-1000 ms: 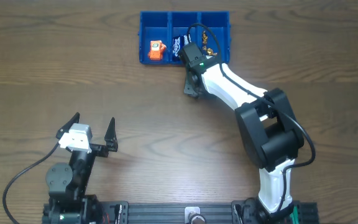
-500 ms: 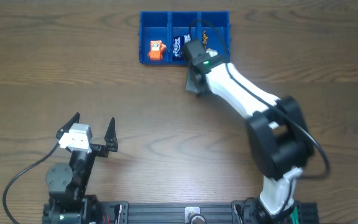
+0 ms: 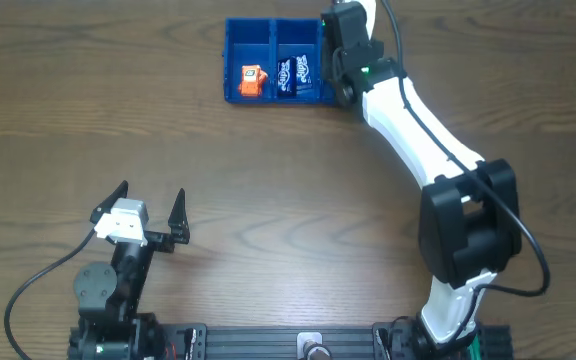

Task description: Sort Candies Into Trays

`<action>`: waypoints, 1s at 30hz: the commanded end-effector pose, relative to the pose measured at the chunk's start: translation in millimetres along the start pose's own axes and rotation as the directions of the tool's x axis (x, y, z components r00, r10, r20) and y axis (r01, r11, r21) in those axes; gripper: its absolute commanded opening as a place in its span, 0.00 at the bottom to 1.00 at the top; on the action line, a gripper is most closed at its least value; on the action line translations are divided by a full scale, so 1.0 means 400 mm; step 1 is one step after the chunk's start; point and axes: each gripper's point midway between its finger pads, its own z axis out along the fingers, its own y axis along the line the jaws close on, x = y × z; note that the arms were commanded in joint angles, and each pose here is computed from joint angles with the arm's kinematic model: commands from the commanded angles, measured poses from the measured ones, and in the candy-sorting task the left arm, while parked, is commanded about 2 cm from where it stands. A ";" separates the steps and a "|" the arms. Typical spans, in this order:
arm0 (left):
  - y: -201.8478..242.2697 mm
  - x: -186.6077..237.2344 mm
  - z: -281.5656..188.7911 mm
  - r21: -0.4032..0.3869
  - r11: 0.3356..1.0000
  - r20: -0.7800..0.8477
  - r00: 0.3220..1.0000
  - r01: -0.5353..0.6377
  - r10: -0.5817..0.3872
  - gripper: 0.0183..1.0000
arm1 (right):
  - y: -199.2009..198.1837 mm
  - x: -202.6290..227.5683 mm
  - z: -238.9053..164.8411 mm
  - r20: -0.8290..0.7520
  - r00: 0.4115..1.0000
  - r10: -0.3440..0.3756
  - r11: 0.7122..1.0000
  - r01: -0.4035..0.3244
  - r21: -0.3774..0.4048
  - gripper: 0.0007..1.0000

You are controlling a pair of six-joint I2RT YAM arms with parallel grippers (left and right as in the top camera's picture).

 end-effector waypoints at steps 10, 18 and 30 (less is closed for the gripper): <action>-0.009 0.042 0.003 0.024 1.000 -0.047 0.999 -0.005 0.006 1.00 | -0.029 0.020 0.012 -0.028 0.999 -0.030 0.999 0.031 0.041 0.97; -0.009 0.042 0.003 0.024 1.000 -0.047 0.999 -0.005 0.006 1.00 | -0.218 -0.188 -0.292 0.186 0.983 0.006 0.998 -0.019 0.066 1.00; -0.009 0.042 0.003 0.024 1.000 -0.047 0.999 -0.005 0.006 1.00 | -0.424 0.137 -0.594 0.568 0.821 0.052 0.999 -0.047 -0.023 1.00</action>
